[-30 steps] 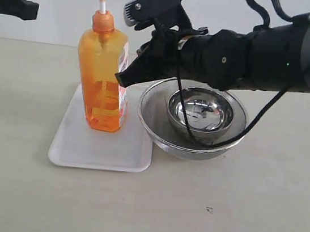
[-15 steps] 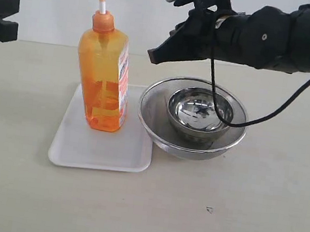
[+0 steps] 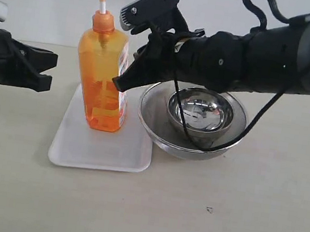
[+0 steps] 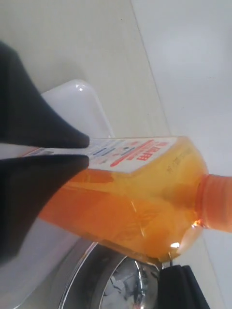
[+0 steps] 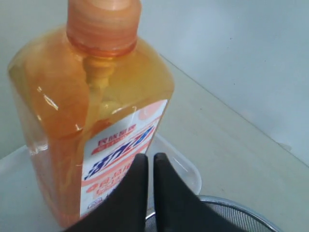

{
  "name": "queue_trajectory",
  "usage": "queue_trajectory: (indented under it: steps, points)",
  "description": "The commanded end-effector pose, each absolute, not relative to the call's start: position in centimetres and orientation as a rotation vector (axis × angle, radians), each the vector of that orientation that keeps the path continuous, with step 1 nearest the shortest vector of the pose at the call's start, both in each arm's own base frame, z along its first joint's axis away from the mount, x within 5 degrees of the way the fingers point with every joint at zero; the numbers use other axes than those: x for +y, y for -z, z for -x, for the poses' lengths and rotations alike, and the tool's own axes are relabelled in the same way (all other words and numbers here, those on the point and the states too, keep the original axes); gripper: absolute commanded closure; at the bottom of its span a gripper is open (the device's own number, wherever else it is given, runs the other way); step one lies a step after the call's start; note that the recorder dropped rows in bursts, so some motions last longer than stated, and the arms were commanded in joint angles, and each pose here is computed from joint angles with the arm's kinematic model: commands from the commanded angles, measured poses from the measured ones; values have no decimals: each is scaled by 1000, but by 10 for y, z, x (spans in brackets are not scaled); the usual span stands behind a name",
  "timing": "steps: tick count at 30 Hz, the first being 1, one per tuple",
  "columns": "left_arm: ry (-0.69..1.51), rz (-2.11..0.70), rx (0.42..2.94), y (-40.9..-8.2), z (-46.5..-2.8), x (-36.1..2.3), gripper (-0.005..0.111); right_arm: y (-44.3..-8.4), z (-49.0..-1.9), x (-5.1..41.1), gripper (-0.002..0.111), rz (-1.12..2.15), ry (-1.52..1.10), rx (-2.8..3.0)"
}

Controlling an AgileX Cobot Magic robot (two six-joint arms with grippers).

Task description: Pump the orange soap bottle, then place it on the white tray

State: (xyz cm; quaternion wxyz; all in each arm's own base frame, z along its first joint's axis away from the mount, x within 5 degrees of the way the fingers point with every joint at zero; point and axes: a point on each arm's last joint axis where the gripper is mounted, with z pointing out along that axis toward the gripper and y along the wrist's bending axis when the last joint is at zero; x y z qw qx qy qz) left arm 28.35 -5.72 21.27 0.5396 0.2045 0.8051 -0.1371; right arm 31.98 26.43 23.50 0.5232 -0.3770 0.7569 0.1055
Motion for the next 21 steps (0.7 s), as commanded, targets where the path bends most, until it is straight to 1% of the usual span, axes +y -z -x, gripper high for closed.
queue_trajectory:
  steps: [1, 6, 12, 21]
  points:
    - [338, -469, 1917, -206, -301, -59, 102, -229, -323, 268, 107, 928, -230, 1794]
    - [348, -469, 1929, -199, -312, -60, 102, -227, -332, 275, 107, 931, -231, 1788]
    - [384, -479, 1928, -191, -315, -63, 102, -238, -339, 283, 107, 931, -244, 1772]
    - [442, -490, 1879, -192, -317, -68, 102, -241, -342, 286, 107, 932, -246, 1765]
